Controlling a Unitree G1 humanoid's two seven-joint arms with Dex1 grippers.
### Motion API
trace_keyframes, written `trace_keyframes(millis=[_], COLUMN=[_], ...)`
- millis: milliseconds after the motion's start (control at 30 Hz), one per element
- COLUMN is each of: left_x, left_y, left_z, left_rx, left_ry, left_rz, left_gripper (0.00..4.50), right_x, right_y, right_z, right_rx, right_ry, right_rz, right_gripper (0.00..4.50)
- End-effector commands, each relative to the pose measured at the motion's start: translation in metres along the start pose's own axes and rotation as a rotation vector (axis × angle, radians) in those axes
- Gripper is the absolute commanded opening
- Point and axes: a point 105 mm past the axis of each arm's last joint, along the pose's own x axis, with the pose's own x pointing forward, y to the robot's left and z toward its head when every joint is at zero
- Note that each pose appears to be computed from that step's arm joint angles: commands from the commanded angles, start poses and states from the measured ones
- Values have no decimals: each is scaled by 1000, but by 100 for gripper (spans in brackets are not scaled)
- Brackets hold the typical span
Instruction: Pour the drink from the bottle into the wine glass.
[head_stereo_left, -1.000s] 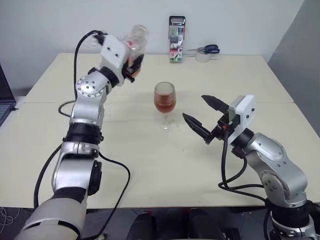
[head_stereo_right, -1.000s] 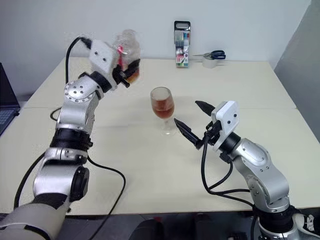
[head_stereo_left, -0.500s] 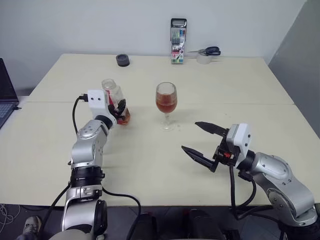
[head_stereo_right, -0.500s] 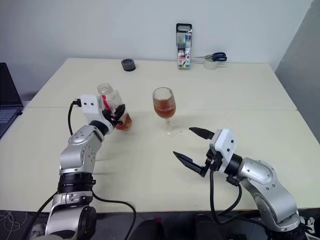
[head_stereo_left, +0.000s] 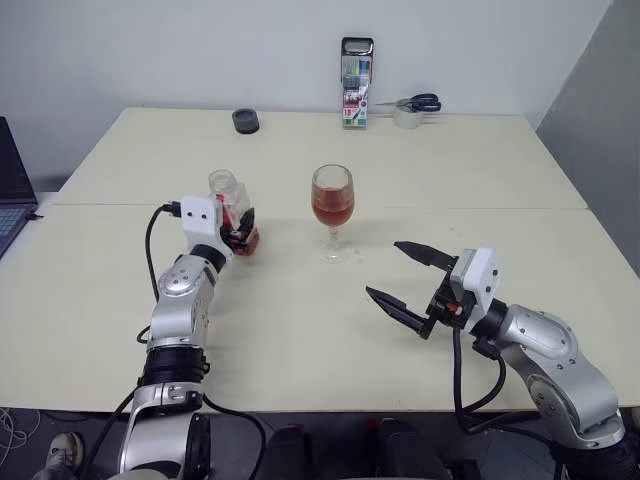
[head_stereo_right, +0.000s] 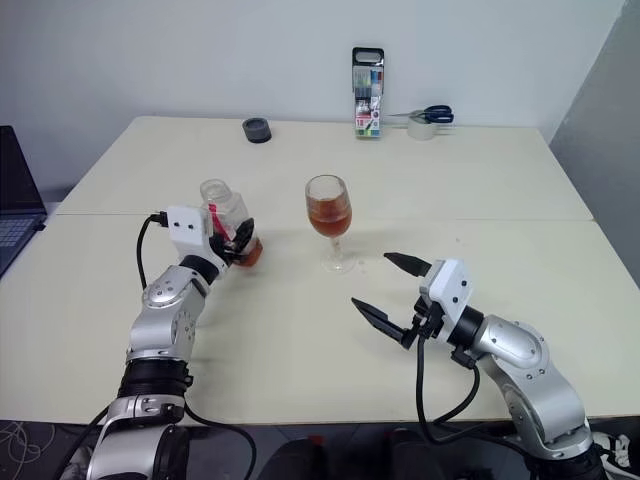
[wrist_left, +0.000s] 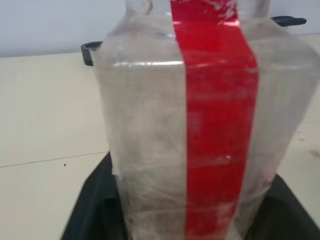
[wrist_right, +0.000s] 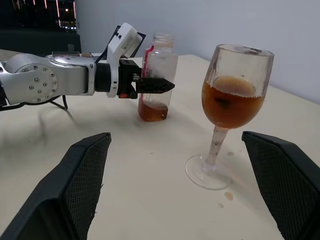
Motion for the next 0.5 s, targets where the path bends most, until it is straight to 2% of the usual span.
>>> trace_keyframes(millis=[33,133,233,300,400,500], left_x=[-5,-10,-20,-33,-57,-73], left_y=[7,9,11,14,11,1], left_z=[3,-1,-9,-19,-32,-34], left_rx=[-15,-20,-8,-13,7,45], left_ry=[-15,-3,30,72,140,179], left_rz=[21,22,30,49,60,58], left_gripper=[357,446,446,446,446,446], right_x=[1,-1,-7,-18,-45,-68], right_y=[3,3,3,-3,-21,-37], right_z=[7,5,-1,-17,-52,-69], right_rx=[-30,-27,-17,38,92,117], right_ry=[-30,-20,5,61,212,310], right_rz=[2,-5,-28,-126,-401,-661], right_gripper=[450,450,450,450,450,450])
